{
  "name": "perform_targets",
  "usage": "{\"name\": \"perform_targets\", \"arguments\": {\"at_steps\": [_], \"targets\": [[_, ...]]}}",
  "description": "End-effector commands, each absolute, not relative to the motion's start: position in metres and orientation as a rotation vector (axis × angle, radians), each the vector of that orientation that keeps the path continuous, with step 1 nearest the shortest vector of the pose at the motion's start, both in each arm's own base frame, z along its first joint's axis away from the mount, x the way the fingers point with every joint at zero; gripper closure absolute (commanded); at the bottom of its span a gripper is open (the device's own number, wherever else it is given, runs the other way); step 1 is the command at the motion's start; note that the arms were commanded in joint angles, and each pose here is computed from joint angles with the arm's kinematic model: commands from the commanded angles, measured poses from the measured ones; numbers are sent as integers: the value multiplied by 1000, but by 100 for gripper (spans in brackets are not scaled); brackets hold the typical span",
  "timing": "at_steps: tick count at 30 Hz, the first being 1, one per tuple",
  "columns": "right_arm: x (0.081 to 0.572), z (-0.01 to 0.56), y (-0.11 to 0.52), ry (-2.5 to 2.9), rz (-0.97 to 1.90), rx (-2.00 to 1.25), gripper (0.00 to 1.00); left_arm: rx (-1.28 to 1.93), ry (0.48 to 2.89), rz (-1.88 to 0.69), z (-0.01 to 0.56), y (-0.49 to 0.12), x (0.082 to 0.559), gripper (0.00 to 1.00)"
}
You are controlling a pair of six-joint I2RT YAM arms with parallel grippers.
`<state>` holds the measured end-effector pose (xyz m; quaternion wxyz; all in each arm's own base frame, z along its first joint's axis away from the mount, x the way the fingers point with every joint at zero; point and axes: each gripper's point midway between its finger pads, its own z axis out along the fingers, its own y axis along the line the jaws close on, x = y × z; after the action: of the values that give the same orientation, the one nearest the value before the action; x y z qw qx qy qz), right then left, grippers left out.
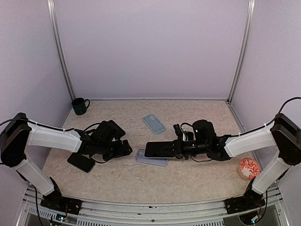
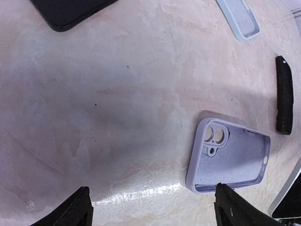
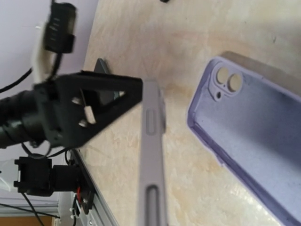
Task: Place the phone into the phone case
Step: Install the phone into the phone case.
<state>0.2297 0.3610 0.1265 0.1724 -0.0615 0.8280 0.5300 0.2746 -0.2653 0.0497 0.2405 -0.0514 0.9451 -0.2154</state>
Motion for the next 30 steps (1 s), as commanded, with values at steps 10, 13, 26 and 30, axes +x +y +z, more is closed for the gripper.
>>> {"name": "perform_targets", "arguments": {"at_steps": [10, 13, 26, 30], "targets": [[239, 145, 393, 2277, 1619, -215, 100, -75, 2362, -1004, 86, -284, 281, 1], [240, 141, 396, 2286, 1636, -213, 100, -46, 2323, -1077, 92, -290, 282, 1], [243, 126, 396, 2323, 1743, -157, 100, 95, 2239, -1226, 100, -311, 287, 1], [247, 122, 394, 2328, 1740, -144, 100, 127, 2245, -1255, 95, -318, 288, 1]]}}
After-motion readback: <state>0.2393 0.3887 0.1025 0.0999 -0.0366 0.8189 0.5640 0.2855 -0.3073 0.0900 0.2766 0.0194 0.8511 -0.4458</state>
